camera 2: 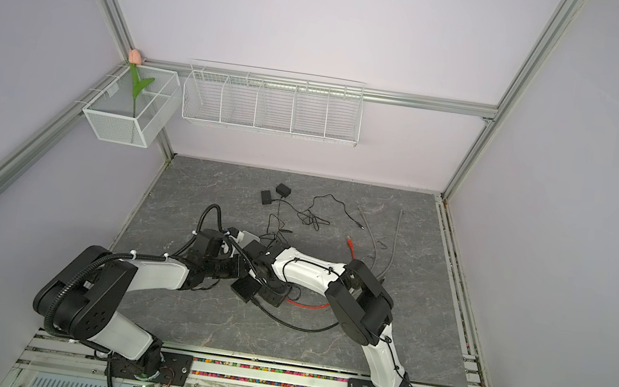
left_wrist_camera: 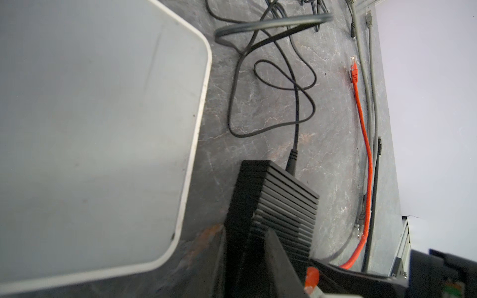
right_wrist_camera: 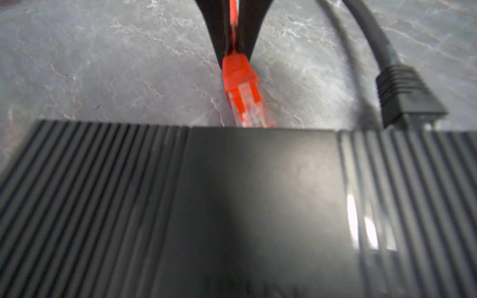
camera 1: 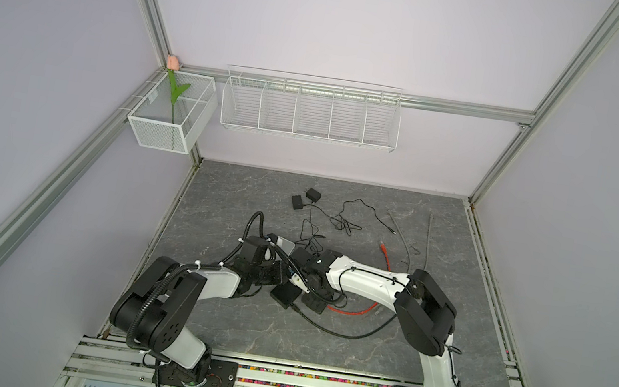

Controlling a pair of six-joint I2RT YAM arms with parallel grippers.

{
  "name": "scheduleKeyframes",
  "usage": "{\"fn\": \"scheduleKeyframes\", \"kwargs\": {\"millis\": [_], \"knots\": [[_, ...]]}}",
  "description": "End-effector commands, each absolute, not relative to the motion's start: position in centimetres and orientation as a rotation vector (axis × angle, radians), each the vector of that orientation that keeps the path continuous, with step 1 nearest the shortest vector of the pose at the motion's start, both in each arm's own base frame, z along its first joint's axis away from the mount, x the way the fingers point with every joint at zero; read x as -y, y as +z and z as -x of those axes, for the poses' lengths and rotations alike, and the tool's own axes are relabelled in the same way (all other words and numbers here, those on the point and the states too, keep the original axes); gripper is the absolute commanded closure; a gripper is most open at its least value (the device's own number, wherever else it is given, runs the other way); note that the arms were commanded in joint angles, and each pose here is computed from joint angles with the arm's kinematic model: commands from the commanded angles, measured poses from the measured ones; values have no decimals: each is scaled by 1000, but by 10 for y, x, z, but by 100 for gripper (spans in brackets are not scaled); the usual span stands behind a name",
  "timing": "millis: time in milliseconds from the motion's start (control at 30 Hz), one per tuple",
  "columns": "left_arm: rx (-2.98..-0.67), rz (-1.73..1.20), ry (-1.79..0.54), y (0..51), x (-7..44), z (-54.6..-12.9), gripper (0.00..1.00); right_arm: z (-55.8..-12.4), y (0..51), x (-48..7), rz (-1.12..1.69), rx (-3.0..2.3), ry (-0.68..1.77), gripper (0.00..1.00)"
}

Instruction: Insert the plug into the switch port

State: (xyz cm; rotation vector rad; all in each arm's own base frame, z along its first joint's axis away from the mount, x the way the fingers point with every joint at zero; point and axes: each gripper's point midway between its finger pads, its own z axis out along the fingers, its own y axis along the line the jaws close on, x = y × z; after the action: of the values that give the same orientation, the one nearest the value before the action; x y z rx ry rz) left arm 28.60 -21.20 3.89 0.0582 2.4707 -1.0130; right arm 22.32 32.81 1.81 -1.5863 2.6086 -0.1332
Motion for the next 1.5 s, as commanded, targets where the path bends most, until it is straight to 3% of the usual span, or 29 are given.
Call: {"fn": "scheduleKeyframes", "kwargs": {"millis": [0,600,1033,1467], "knots": [[-2526,-104,-1039,34,216,-268,75,-237,7,-332,1509,-2609,-178,94],[-2516,-107,-1015,39,213,-270,75,-231,18,-331,1498,-2643,-145,94],[-2494,-97,-1018,45,213,-273,75,-227,52,-328,1460,-2569,-49,94],[-2458,-85,-1046,57,212,-278,73,-223,35,-312,1461,-2627,-110,93]]}}
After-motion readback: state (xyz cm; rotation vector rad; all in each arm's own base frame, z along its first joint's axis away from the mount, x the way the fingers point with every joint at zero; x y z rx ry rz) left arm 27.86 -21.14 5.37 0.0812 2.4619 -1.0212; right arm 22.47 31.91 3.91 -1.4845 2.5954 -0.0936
